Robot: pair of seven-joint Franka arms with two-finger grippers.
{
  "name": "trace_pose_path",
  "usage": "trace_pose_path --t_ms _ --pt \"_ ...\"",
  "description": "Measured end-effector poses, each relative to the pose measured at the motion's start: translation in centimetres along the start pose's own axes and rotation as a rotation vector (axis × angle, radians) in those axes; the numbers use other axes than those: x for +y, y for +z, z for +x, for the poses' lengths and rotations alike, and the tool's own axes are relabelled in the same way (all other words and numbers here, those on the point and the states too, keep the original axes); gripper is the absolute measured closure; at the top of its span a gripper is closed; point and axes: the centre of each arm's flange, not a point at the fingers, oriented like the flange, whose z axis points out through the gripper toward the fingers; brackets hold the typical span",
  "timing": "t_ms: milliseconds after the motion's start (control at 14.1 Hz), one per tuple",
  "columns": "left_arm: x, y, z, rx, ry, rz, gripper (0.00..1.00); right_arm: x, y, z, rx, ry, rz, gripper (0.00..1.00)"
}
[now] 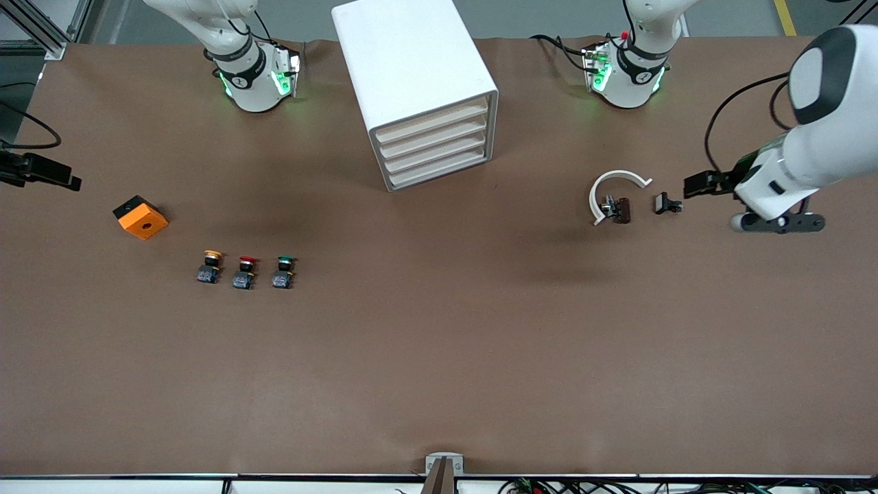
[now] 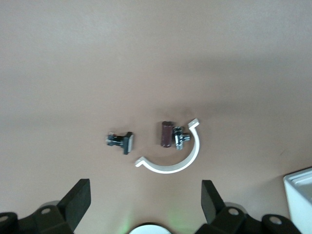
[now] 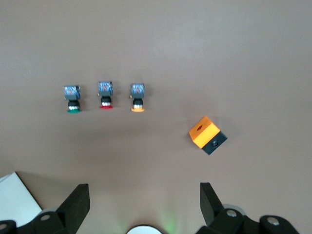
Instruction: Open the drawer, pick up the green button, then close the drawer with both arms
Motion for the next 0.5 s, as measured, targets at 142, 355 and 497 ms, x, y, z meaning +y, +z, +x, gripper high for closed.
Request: trace_pose_path --t_ms 142,355,497 --pt "-0.7 -2.1 -1.5 0.027 0.021 0.018 0.00 0.0 -2.3 -0.2 0.044 0.000 -0.004 0.00" --pt "-0.5 -5.1 -3.4 0.075 0.036 0.017 0.00 0.0 -3.1 -1.0 0.015 0.002 0.003 0.00" --pt "-0.3 -6.2 -4.3 0.089 0.052 0.001 0.00 -0.2 -3.1 -1.4 -0.014 -0.001 0.019 0.00"
